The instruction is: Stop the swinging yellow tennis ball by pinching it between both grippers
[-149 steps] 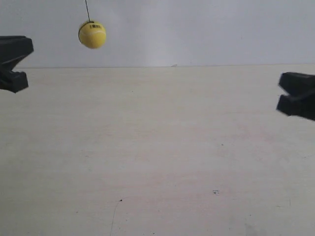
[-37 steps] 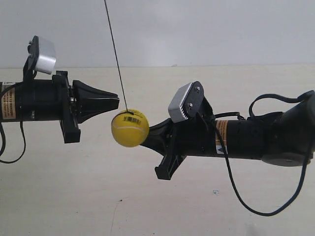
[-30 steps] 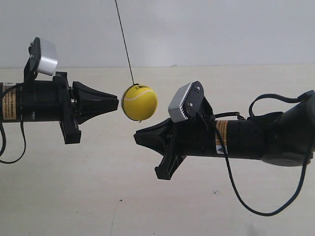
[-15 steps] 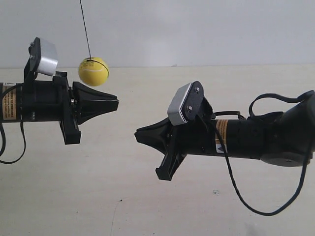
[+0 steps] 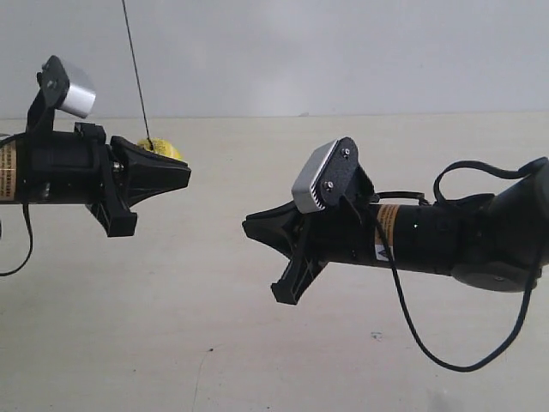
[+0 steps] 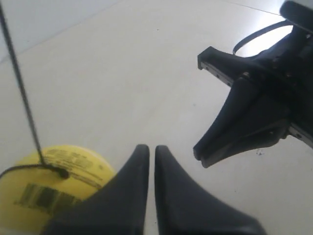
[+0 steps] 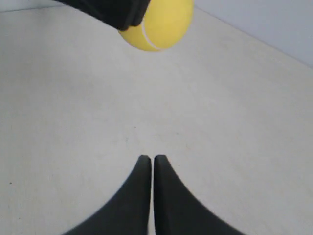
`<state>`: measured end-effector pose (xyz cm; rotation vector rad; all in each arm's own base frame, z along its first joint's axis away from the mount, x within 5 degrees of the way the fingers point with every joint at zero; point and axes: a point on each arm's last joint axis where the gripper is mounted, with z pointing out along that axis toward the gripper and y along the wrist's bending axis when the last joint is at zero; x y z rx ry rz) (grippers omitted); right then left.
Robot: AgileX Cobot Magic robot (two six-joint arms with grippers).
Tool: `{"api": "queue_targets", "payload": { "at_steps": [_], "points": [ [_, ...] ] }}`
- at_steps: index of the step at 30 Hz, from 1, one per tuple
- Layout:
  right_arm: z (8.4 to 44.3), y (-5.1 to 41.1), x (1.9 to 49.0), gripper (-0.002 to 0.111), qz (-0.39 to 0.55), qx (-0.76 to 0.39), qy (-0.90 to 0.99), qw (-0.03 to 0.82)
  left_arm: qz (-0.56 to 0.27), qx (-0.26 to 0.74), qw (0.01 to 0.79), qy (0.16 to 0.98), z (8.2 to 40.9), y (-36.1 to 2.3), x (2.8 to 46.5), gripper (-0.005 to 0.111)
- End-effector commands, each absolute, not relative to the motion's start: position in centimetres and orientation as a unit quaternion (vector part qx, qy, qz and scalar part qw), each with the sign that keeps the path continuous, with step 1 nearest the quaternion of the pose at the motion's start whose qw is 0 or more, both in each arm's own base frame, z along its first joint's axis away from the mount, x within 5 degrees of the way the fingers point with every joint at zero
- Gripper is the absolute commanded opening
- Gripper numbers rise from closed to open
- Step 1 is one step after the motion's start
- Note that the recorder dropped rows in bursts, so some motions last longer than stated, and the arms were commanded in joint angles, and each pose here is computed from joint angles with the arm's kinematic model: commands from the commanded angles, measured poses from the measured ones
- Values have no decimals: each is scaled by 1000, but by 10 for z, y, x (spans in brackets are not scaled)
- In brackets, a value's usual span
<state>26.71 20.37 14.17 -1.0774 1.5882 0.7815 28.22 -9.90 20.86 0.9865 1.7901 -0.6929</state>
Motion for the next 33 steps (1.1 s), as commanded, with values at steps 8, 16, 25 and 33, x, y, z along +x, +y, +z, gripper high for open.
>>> {"api": "queue_targets", "payload": {
  "at_steps": [8, 16, 25, 33],
  "points": [
    [152, 207, 278, 0, 307, -444, 642, 544, -279, 413, 483, 720, 234, -100, 270, 5],
    [159, 209, 284, 0, 300, -438, 632, 565, -252, 421, 484, 724, 231, -97, 273, 5],
    [161, 209, 284, 0, 308, -436, 624, 571, -239, 426, 485, 726, 215, -97, 283, 5],
    [172, 214, 291, 0, 313, -436, 601, 593, -233, 423, 495, 722, 213, -97, 286, 5]
  ]
}}
